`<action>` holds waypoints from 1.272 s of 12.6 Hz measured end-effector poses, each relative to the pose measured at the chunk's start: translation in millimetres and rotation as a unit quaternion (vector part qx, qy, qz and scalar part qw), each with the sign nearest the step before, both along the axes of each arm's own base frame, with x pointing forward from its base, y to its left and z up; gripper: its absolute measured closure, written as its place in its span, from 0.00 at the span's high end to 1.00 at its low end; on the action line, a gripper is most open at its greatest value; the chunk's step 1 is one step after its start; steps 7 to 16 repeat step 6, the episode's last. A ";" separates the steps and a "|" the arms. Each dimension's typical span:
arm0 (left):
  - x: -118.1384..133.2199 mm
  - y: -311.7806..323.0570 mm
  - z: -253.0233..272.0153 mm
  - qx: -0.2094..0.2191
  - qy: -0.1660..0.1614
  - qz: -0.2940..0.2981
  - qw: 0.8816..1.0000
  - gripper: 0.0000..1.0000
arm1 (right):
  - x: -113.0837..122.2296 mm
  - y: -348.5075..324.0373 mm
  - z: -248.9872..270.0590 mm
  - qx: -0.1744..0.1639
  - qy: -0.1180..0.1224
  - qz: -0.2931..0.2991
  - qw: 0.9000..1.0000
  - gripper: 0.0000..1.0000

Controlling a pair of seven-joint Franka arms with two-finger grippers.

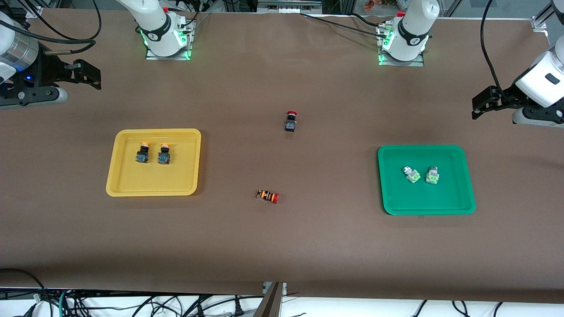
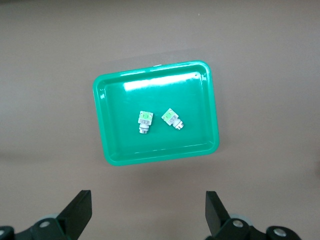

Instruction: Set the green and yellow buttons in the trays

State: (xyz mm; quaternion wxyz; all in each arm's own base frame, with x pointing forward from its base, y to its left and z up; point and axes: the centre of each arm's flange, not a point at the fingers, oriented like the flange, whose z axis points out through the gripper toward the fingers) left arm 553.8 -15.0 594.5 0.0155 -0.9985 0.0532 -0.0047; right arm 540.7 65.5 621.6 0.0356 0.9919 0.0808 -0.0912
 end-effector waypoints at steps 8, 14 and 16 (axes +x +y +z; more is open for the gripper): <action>-2.0 2.0 2.4 0.000 -0.004 0.004 1.000 1.00 | 0.2 2.2 -1.1 0.002 0.002 0.002 1.000 1.00; -2.0 2.0 2.4 0.000 -0.004 0.004 1.000 1.00 | 0.2 2.2 -1.1 0.002 0.002 0.002 1.000 1.00; -2.0 2.0 2.4 0.000 -0.004 0.004 1.000 1.00 | 0.2 2.2 -1.1 0.002 0.002 0.002 1.000 1.00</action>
